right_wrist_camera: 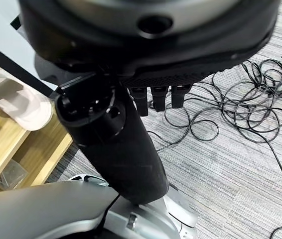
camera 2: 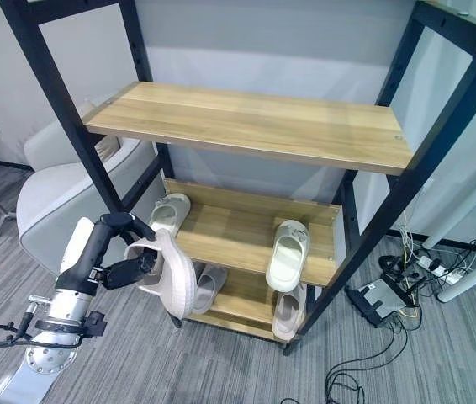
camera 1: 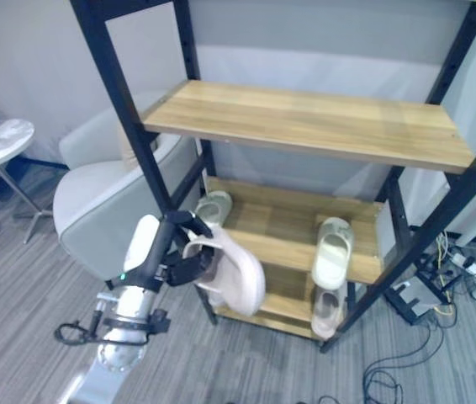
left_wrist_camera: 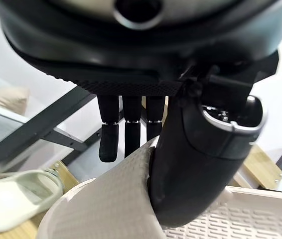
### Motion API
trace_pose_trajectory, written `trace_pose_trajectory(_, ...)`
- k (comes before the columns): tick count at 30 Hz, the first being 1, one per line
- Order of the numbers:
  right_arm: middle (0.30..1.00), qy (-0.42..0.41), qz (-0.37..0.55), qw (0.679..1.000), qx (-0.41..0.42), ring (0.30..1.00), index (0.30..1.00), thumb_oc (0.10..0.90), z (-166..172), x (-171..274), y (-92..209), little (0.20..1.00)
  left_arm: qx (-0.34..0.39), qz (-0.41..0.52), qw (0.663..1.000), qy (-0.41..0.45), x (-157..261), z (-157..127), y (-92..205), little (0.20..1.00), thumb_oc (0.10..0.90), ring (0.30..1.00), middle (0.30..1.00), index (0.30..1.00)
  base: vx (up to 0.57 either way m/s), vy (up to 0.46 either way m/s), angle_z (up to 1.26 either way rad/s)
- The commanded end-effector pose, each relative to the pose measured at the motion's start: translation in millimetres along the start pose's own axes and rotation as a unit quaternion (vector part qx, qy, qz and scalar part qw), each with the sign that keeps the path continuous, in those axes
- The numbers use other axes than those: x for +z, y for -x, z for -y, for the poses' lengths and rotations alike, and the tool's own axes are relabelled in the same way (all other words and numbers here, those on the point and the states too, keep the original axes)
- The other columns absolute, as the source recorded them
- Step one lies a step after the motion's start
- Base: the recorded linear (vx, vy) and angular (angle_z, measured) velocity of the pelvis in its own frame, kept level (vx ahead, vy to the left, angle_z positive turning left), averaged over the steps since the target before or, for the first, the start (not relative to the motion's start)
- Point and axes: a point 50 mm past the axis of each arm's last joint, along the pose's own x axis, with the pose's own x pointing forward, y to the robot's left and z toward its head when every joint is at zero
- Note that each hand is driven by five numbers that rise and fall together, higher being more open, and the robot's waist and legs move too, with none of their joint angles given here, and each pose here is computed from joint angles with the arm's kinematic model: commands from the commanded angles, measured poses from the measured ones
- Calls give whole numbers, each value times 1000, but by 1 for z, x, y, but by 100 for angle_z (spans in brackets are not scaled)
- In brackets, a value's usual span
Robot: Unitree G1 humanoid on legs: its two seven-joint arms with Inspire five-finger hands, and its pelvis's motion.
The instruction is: Arrange the slippers neatly on the shoe rack.
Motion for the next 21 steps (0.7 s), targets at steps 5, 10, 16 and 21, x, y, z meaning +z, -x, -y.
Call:
trace_pose_trajectory(5, 900, 26, 50, 998, 11, 900, 900, 800, -2, 27, -3, 900, 62, 217, 972, 61, 77, -31, -19, 300, 400, 300, 300, 300, -11, -4, -15)
trace_pose_trajectory(10, 900, 38, 40, 998, 25, 900, 900, 800, -4, 13, 0, 900, 7, 218, 971, 93, 78, -17, -26, 300, 400, 300, 300, 300, -16, 4, -9)
trace_pose_trajectory(16, 900, 40, 11, 999, 22, 900, 900, 800, 6, 4, -3, 900, -104, 181, 966, 150, 69, 26, -28, 300, 400, 300, 300, 300, 15, 31, 6)
trace_pose_trajectory(21, 900, 45, 12, 999, 10, 900, 900, 800, 16, 9, -5, 900, -175, 160, 962, 133, 60, 53, -29, 300, 400, 300, 300, 300, -98, 64, -3)
